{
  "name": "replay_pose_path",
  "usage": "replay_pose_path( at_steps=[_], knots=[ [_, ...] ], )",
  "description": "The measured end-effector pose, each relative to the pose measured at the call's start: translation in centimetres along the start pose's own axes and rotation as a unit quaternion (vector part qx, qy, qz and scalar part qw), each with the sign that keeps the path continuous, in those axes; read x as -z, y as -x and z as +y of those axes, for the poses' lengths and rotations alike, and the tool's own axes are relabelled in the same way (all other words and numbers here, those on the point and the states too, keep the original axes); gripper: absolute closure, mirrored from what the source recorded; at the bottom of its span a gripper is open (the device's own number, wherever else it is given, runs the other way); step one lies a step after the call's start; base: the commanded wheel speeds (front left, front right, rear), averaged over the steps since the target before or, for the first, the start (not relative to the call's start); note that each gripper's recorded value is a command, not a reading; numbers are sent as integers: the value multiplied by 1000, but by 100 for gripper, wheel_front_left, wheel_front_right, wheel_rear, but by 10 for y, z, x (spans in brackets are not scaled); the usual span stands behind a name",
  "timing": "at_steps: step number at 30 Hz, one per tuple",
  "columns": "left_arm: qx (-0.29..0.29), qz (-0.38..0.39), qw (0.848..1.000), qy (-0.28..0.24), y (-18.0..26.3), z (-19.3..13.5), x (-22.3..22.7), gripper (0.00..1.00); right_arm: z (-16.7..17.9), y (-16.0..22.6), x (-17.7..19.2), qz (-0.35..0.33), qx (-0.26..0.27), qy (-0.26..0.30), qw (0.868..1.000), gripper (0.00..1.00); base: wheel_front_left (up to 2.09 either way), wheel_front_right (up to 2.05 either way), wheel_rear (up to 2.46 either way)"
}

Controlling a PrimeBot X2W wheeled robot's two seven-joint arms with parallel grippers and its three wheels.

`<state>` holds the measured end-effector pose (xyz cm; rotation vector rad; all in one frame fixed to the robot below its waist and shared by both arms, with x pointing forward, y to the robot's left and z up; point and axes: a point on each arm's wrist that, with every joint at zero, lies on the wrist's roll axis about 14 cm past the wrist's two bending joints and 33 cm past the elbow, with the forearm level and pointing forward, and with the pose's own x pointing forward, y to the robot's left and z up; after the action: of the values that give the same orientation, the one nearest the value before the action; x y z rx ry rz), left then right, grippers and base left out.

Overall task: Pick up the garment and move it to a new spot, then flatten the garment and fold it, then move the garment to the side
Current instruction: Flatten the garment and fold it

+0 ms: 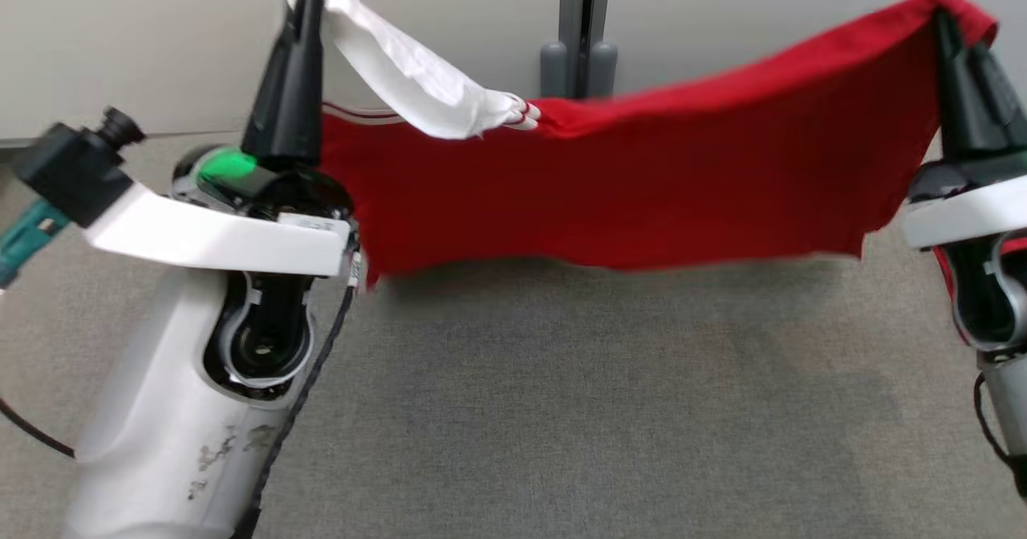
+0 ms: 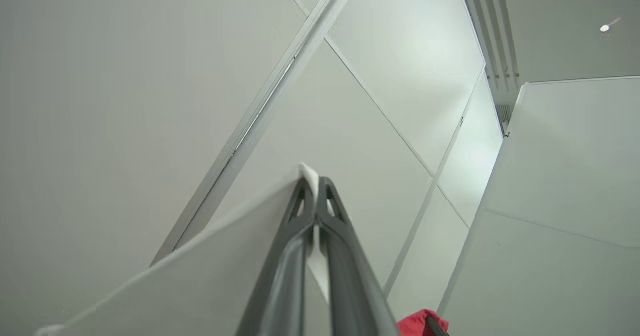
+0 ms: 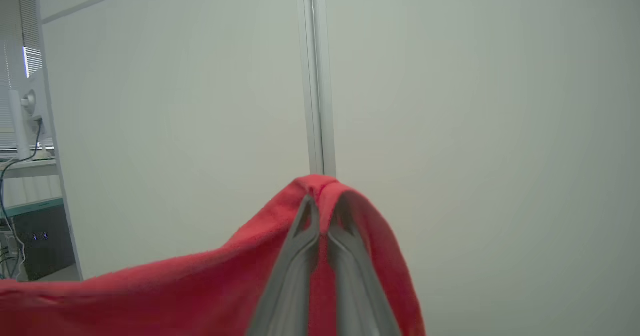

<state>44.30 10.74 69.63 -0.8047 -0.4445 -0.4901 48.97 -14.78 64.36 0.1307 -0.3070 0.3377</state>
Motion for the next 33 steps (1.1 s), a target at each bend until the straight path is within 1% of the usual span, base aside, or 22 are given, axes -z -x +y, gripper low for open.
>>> replay_pose_path(
  at_steps=[2, 5, 8, 9, 10, 11, 13, 14, 15, 18, 21, 23, 26, 28, 30, 33],
  knots=[
    [22, -32, 999, 8, -4, -17, -23, 100, 2, -3, -24, -28, -7, 9, 1000, 100, 0, 0, 0],
    [47, -70, 996, 22, -4, -36, -52, 100, 9, -5, -55, -69, -13, -14, 997, 100, 0, 0, 0],
    [59, -89, 994, 26, -3, -49, -72, 100, 14, -2, -70, -82, -22, -12, 996, 100, 0, 0, 0],
    [51, -86, 995, 4, -5, -49, -78, 100, 19, -1, -72, -81, -30, -18, 996, 100, 0, 0, 0],
    [41, -84, 995, -30, -6, -45, -81, 100, 21, -1, -71, -77, -32, -20, 996, 100, 0, 0, 0],
    [39, -84, 995, -46, -8, -45, -83, 100, 22, -2, -71, -74, -34, -23, 996, 100, 0, 0, 0],
    [29, -83, 995, -51, -14, -42, -83, 100, 21, -5, -68, -68, -35, -28, 997, 100, 0, 0, 0],
    [27, -77, 995, -62, -18, -40, -80, 100, 19, -8, -65, -61, -33, -25, 997, 100, 0, 0, 0],
    [24, -73, 994, -76, -23, -36, -79, 100, 17, -13, -62, -56, -33, -23, 998, 100, 0, 0, 0],
    [6, -58, 994, -96, -44, -17, -75, 100, 19, -36, -58, -46, -44, -32, 997, 100, 0, 0, 0],
    [-29, -51, 988, -141, -72, 20, -77, 100, 18, -68, -52, -40, -53, -50, 997, 100, 0, 0, 0],
    [-43, -53, 985, -161, -94, 41, -77, 100, 14, -92, -48, -39, -57, -48, 996, 100, 0, 0, 0],
    [-41, -55, 978, -198, -129, 64, -71, 100, 12, -129, -34, -31, -67, -25, 997, 100, 0, 0, 0],
    [-36, -67, 976, -204, -151, 74, -71, 100, 9, -151, -24, -33, -67, -26, 997, 100, 0, 0, 0],
    [-32, -82, 971, -220, -170, 83, -73, 100, 2, -172, -18, -45, -62, -27, 997, 100, 0, 0, 0],
    [-34, -103, 969, -224, -190, 96, -75, 100, -3, -196, -8, -61, -58, -33, 996, 100, 0, 0, 0]
  ],
)
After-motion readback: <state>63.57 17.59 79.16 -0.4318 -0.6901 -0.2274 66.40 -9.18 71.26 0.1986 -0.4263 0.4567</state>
